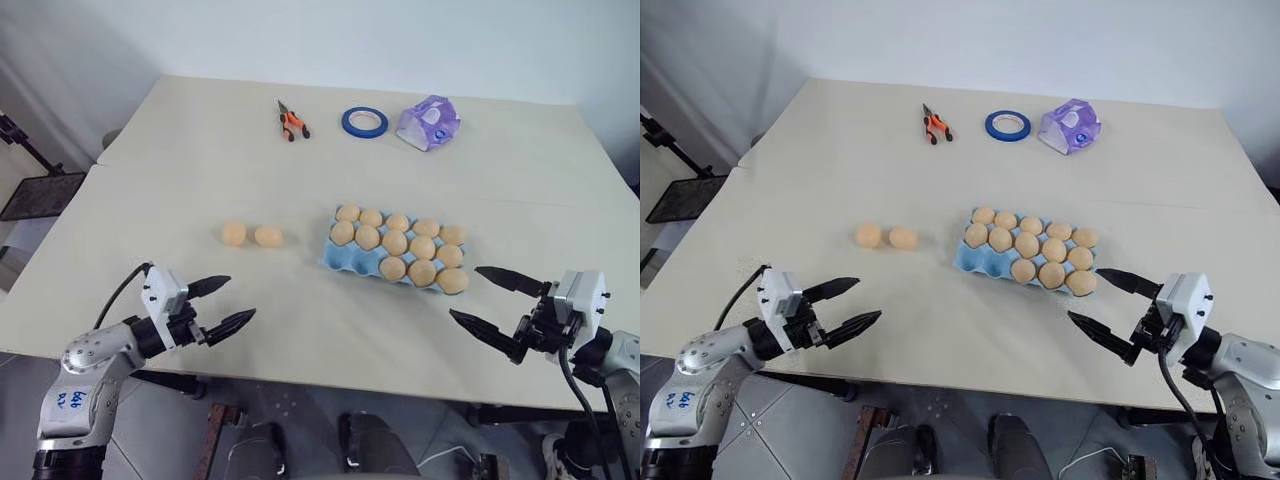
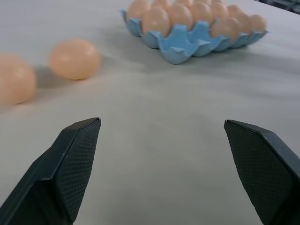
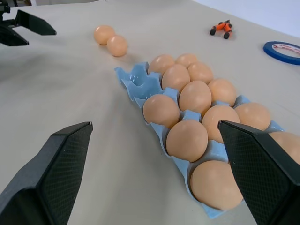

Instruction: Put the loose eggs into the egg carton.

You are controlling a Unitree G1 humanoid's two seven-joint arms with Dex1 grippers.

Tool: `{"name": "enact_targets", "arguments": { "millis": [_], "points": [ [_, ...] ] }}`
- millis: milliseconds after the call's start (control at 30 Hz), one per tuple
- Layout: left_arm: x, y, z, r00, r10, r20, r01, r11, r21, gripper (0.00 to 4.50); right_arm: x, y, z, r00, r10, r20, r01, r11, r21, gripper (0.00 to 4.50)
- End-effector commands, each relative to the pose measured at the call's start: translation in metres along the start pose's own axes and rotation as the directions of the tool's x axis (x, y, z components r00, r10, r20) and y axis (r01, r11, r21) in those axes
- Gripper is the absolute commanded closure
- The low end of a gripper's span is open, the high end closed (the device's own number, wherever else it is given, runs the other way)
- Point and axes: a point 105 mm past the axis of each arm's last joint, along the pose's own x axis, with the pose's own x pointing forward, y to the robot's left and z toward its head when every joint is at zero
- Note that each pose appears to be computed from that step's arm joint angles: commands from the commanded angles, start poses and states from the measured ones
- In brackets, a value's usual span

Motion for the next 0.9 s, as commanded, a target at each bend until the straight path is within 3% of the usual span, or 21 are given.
{"name": "enact_targets", "arguments": {
  "millis": [33,267,600,900],
  "points": [
    [0.006,0.015,0.014,0.989,0.132,0.066,-0.134,0.991,0.029,0.01,0.0,-0.002,0.006,1.0,0.019,-0.002,-0.019,1.0,-0.025,0.0],
    [0.052,0.015,0.027,0.947,0.301,0.113,-0.296,0.953,-0.059,0.01,0.002,-0.004,0.006,1.0,0.027,-0.009,-0.027,0.999,-0.029,0.0],
    [0.103,0.024,0.051,0.891,0.425,0.163,-0.426,0.904,-0.029,0.01,0.0,-0.006,0.007,1.0,0.019,-0.023,-0.02,0.999,-0.034,0.0],
    [0.132,0.032,0.031,0.906,0.421,0.052,-0.419,0.907,-0.037,0.01,-0.004,-0.004,0.008,1.0,0.002,-0.029,-0.003,0.999,-0.035,0.0]
  ]
}}
